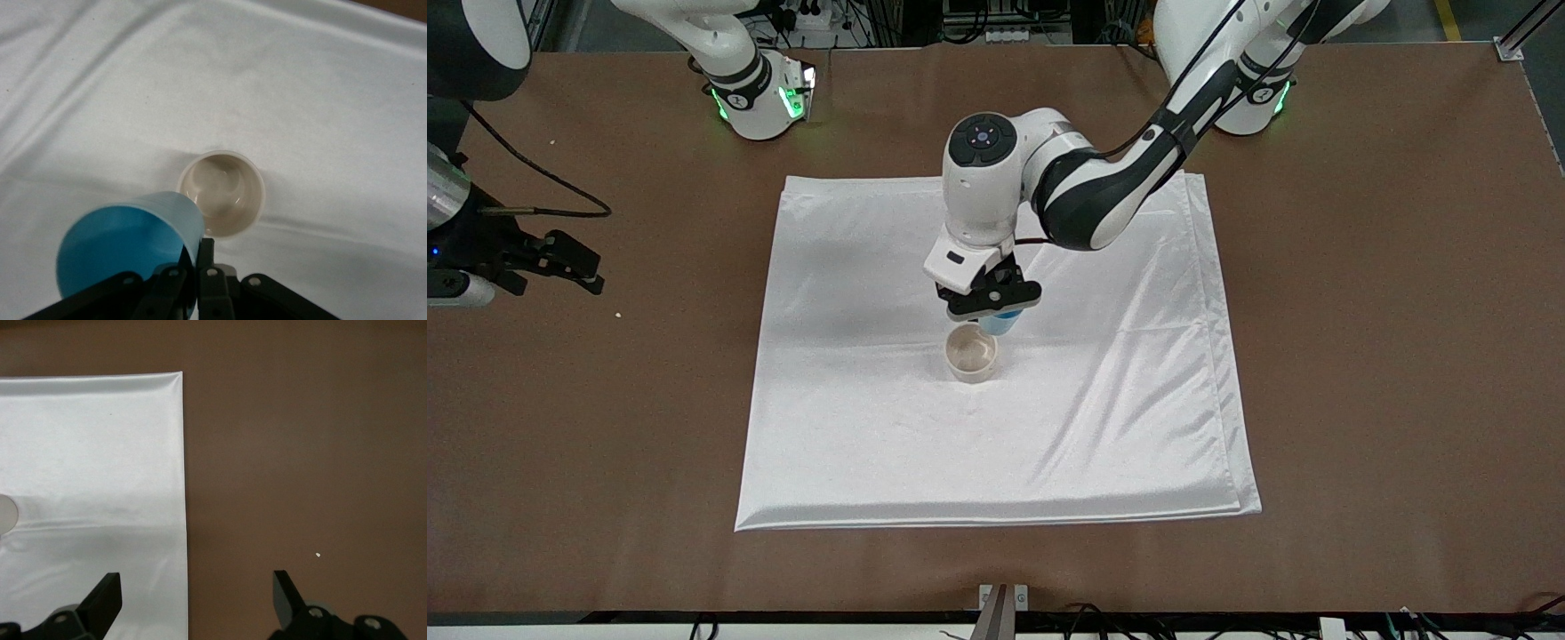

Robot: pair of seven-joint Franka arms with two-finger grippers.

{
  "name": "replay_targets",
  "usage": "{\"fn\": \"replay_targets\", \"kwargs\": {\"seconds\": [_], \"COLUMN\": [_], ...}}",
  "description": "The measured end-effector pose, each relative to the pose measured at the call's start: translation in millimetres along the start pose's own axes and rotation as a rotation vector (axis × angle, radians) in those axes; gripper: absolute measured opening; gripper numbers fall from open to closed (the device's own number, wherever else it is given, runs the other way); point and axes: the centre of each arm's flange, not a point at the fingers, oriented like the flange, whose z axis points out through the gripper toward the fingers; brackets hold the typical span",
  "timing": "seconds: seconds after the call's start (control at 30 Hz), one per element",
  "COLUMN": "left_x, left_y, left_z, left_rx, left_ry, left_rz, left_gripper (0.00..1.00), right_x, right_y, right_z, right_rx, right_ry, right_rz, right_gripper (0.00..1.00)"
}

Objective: Place blue cup into white mug on cloth

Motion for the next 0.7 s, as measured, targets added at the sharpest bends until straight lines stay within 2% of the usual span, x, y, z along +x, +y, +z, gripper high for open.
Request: {"fn": "replay_targets", "kwargs": {"seconds": [0.3,0.57,0.7], "left_x": [19,14,9], "left_y": [12,27,31], "left_z": [10,28,38], "left_rx": [-0.043,-0.110,-0.118], "left_ry": [0.020,0.062,0.078], "left_rz": [-0.064,-0.101,-0.105], "left_gripper": [0.04,0.04,0.04], "right_x": [0,0,0], "right_y": [-3,-3,-4], "right_z": [0,0,0], "right_rx": [0.001,0.001,0.001], "right_ry": [0.000,0.000,-0.001], "right_rz": [-0.005,-0.006,-0.008], "right_gripper": [1.00,1.00,1.00]}}
